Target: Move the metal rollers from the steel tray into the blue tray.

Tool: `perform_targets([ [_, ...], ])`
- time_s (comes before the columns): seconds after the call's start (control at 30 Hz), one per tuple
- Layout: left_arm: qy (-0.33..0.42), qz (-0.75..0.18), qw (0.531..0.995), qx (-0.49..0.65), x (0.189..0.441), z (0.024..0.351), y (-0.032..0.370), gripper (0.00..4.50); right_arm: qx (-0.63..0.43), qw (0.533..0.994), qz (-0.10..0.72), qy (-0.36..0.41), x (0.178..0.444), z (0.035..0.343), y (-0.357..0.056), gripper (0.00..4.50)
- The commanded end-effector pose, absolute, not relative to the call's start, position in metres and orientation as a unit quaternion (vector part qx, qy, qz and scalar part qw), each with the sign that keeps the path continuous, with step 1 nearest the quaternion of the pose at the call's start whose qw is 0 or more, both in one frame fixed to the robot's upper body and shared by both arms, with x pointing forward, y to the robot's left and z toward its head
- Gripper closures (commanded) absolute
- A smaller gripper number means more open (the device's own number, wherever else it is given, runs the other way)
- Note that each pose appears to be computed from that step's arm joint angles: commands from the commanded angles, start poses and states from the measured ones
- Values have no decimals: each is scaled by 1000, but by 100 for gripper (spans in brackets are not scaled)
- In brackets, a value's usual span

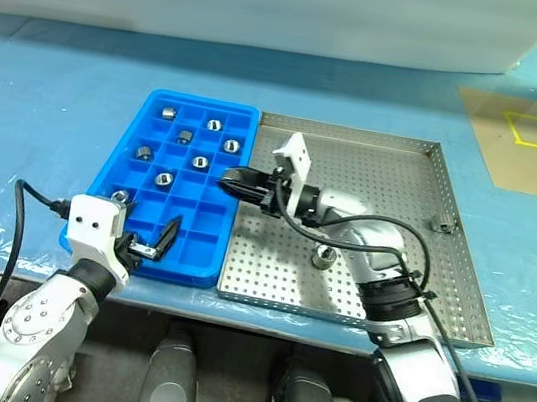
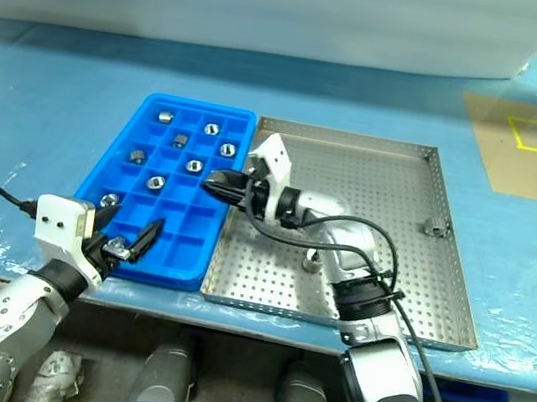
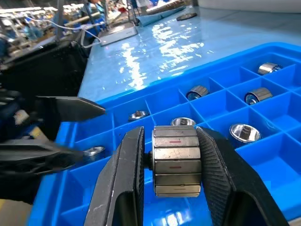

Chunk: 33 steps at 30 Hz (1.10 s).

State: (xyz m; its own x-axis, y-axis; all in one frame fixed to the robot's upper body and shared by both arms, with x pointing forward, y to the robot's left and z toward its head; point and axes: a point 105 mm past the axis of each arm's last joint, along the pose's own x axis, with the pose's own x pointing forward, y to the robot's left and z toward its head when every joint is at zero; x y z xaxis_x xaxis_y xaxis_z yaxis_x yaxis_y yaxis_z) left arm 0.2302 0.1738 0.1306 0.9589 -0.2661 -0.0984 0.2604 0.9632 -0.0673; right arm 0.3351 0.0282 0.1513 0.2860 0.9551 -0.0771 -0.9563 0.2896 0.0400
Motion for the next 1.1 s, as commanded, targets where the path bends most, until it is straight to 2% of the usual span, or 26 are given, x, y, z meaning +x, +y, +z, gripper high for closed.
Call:
perform_targets([
  [0.03, 35, -157, 987, -20, 222, 144, 168, 6, -38, 807, 589, 20, 342, 158, 41, 329],
  [0.3, 40, -189, 981, -36, 202, 150, 156, 6, -60, 800, 597, 25, 346, 150, 63, 329],
  [0.53, 45, -191, 979, -46, 192, 149, 156, 6, -68, 769, 635, 28, 335, 150, 84, 329],
  [0.77, 38, -209, 976, -46, 194, 152, 148, 6, -89, 745, 660, 42, 324, 142, 95, 329],
  [0.87, 35, -207, 977, -43, 197, 155, 148, 6, -124, 743, 656, 58, 325, 126, 89, 329],
  [1.1, 35, -209, 976, -42, 200, 155, 149, 6, -157, 737, 654, 64, 326, 115, 80, 329],
])
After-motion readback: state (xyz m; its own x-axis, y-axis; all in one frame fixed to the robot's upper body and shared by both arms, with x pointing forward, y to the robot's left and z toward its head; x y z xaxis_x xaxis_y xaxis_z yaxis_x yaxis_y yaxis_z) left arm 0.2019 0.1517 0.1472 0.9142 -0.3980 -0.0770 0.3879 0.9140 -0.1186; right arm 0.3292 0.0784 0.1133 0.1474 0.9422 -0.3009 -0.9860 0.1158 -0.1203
